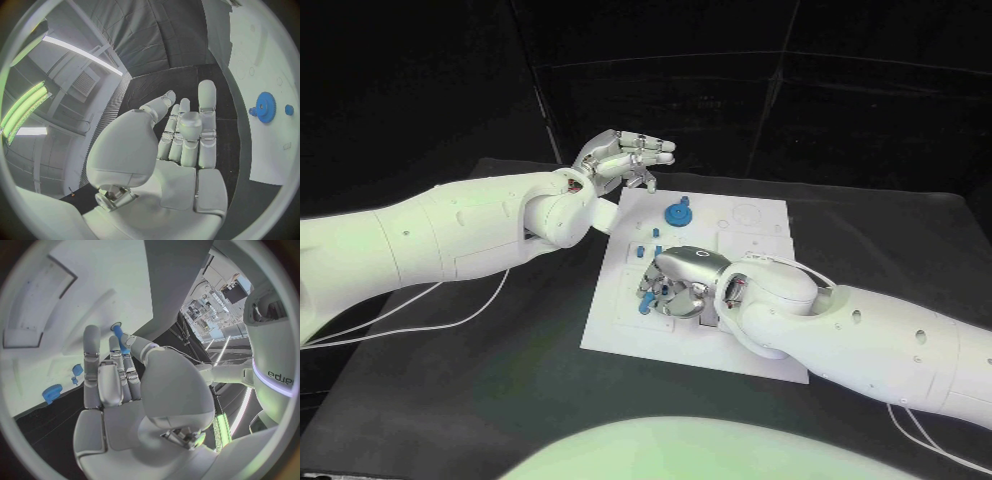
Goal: Assemble the parts on the task board
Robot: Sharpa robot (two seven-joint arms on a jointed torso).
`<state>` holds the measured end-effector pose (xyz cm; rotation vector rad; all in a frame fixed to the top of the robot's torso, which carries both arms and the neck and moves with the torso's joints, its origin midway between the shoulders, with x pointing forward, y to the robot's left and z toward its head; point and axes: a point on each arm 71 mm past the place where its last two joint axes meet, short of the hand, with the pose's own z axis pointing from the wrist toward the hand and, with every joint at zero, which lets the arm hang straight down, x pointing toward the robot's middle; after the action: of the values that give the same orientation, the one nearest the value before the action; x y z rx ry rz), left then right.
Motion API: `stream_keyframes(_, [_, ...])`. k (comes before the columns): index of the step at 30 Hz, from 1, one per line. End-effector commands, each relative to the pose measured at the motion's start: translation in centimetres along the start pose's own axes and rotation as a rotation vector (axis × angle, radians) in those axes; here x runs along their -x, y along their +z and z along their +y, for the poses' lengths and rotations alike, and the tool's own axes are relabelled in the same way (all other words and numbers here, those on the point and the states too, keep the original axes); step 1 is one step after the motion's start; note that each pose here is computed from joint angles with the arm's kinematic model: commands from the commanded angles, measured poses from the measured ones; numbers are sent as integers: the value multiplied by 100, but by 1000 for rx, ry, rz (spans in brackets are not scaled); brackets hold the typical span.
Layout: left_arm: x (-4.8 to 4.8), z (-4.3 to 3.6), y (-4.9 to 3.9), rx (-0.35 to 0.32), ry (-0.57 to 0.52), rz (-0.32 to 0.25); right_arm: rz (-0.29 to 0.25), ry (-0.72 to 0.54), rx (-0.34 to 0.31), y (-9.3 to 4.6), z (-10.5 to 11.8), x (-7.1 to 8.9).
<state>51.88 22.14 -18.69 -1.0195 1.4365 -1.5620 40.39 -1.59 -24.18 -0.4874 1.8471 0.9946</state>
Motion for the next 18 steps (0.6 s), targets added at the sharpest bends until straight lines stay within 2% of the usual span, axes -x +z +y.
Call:
stream_keyframes(1, [-9,-10,2,-4,-5,11,35,-11,-9,0,-9,-46])
stream_keyframes(18, [1,-12,-5,-3,-5,10,10,-37,-11,-27,2,-50])
